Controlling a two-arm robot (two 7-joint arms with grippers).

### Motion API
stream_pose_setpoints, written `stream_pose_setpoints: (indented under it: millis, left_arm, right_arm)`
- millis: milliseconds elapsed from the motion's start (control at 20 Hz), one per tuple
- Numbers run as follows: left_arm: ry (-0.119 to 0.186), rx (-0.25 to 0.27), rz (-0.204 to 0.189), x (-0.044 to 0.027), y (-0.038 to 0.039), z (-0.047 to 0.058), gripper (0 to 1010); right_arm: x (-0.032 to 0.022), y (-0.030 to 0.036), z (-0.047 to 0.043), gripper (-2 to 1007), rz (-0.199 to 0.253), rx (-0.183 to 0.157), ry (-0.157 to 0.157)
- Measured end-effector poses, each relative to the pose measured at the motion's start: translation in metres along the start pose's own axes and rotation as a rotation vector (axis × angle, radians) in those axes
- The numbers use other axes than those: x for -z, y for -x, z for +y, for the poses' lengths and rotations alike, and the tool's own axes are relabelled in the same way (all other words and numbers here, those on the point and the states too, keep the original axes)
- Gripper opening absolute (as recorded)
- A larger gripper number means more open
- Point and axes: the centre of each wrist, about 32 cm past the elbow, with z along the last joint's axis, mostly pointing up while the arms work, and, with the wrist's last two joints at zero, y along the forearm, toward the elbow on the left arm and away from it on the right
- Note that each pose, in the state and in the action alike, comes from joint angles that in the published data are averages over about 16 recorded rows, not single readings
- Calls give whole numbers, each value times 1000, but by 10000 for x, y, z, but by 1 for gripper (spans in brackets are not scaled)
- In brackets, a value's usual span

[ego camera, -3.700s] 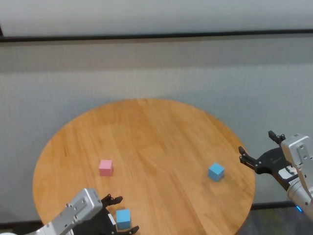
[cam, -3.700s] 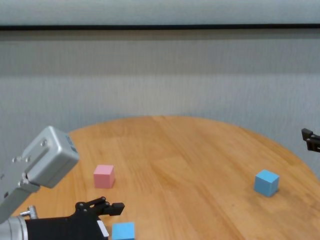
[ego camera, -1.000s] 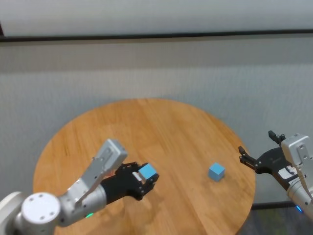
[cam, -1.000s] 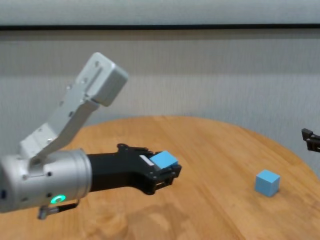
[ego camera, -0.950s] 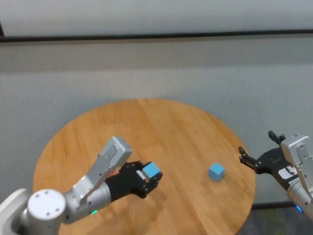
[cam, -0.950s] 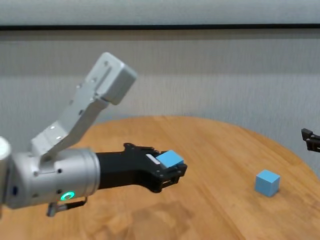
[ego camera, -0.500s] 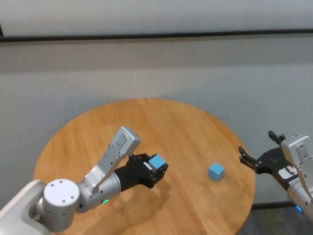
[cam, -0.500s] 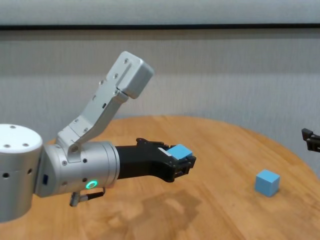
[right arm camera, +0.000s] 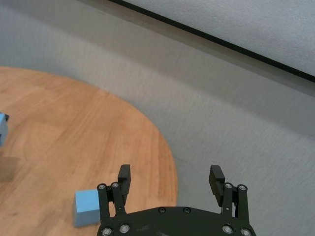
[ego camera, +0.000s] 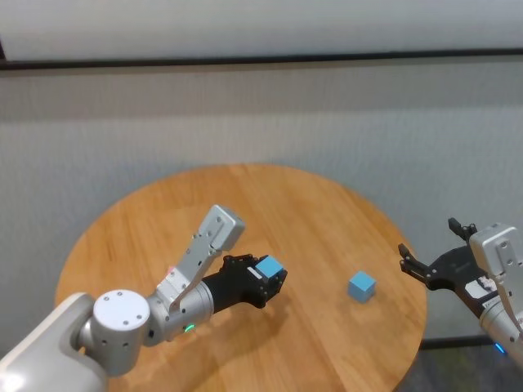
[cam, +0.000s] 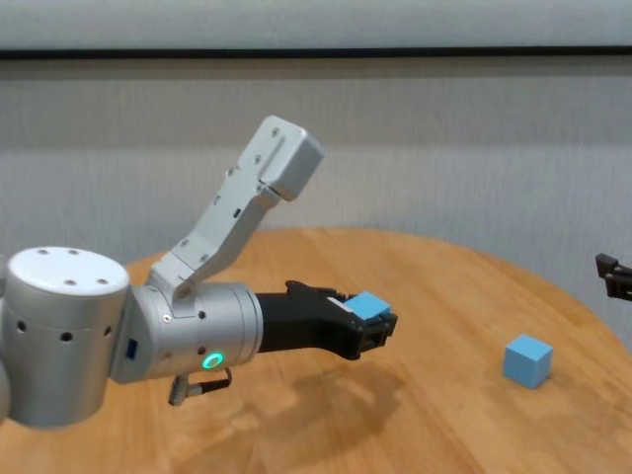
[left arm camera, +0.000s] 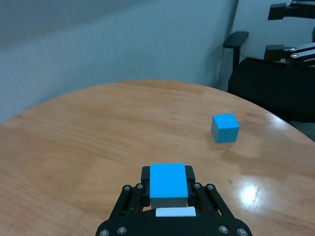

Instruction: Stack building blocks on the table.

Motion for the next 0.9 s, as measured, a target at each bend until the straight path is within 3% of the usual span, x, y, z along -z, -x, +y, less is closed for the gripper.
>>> stream_pose_setpoints:
  millis: [400,900]
  left_arm:
    - [-32,-10,6,57,-54,-129,396]
    - [-64,-32,8,133,-139,-194,396]
  right_arm:
    - [0,0,0,1004,0,0,0]
    - [0,0,0,1005,0,0,0]
